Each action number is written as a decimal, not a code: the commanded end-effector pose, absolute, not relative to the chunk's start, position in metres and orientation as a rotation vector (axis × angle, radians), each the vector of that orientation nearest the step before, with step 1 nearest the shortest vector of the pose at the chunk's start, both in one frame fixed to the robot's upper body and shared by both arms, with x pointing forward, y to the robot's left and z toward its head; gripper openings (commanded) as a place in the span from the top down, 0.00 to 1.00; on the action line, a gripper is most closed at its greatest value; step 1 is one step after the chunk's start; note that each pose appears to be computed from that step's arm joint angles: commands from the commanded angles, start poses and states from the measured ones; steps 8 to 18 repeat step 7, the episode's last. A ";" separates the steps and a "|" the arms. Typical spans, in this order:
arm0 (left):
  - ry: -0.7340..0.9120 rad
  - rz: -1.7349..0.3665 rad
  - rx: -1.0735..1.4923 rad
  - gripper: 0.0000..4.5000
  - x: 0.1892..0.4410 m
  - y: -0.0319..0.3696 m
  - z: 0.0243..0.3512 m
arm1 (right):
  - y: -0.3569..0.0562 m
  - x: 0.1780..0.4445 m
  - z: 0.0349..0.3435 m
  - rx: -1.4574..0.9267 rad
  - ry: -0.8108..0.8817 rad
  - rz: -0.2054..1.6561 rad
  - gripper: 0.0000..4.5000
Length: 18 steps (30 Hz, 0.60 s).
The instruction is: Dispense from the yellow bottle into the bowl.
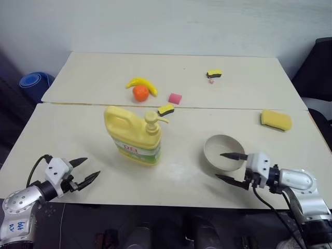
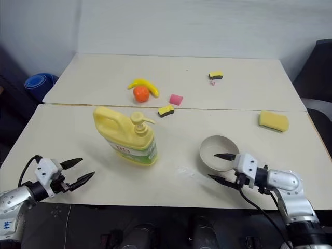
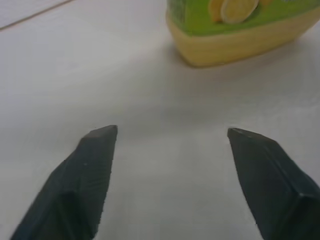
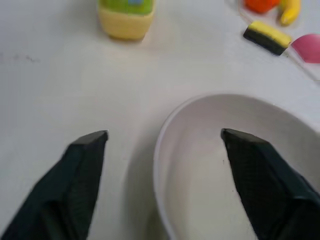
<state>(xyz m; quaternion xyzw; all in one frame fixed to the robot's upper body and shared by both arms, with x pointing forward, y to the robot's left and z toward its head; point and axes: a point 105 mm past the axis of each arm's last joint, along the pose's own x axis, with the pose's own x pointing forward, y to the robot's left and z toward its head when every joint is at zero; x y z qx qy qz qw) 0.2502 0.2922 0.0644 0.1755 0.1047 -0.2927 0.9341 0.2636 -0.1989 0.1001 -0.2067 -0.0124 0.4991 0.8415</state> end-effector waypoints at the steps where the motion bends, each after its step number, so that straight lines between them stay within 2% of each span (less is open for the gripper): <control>1: 0.188 -0.623 0.418 0.02 0.246 0.285 0.068 | -0.208 0.254 0.123 -0.382 -0.123 0.981 0.01; 7: 0.181 -0.589 0.376 0.02 0.229 0.278 0.060 | -0.251 0.232 0.108 -0.286 -0.077 0.719 0.01; 18: 0.181 -0.589 0.376 0.02 0.229 0.278 0.060 | -0.251 0.232 0.108 -0.286 -0.077 0.719 0.01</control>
